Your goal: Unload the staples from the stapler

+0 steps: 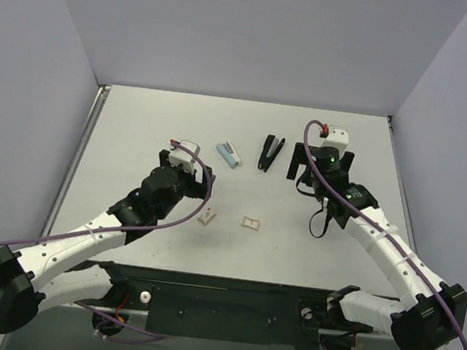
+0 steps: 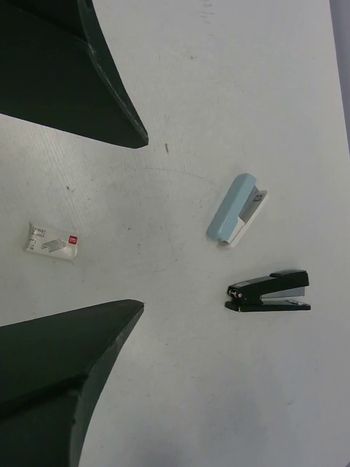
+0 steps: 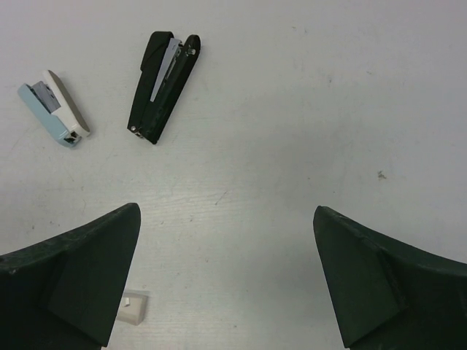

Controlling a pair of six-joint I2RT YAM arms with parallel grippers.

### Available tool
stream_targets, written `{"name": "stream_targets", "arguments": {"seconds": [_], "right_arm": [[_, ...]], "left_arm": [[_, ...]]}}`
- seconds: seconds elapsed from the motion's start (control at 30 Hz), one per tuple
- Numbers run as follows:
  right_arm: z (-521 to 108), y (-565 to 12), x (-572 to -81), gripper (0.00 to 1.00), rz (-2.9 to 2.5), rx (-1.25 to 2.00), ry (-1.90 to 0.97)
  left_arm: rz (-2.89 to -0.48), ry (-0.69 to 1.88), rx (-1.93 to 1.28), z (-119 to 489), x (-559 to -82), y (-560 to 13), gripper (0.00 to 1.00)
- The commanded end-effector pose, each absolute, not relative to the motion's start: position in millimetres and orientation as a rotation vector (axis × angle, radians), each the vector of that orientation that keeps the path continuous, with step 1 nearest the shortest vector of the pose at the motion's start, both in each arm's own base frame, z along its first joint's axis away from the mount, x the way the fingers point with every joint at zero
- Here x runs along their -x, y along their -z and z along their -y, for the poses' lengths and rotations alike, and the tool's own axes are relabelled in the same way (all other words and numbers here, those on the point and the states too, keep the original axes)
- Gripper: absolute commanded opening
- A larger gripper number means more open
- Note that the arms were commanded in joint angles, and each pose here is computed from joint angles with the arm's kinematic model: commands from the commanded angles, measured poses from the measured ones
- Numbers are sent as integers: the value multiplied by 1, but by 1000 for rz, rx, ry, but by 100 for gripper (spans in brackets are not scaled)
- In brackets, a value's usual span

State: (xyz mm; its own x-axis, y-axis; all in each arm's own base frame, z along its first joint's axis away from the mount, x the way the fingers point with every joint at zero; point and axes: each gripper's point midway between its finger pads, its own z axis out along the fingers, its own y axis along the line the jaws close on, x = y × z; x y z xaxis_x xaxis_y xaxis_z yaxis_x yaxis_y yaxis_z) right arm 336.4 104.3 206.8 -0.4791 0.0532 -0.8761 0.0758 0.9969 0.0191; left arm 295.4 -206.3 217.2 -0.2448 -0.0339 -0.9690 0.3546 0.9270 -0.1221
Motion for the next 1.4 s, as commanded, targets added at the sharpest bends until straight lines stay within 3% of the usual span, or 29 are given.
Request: {"name": "stream_targets", "arguments": {"seconds": [0.0, 0.37, 0.83, 1.0, 1.37], "right_arm": [[-118, -240, -331, 100, -2018, -56, -111], [-111, -227, -326, 100, -2075, -32, -50], [-114, -186, -318, 100, -2151, -16, -32], [-117, -173, -312, 100, -2186, -7, -51], [-128, -160, -306, 99, -2225, 27, -82]], "left_arm": [[-1755, 376, -180, 207, -303, -238, 96], [-1793, 350, -91, 209, -316, -241, 96], [-1985, 170, 58, 222, -374, -209, 96], [-2035, 296, 147, 234, -394, -198, 95], [-2188, 517, 496, 236, -442, -137, 82]]}}
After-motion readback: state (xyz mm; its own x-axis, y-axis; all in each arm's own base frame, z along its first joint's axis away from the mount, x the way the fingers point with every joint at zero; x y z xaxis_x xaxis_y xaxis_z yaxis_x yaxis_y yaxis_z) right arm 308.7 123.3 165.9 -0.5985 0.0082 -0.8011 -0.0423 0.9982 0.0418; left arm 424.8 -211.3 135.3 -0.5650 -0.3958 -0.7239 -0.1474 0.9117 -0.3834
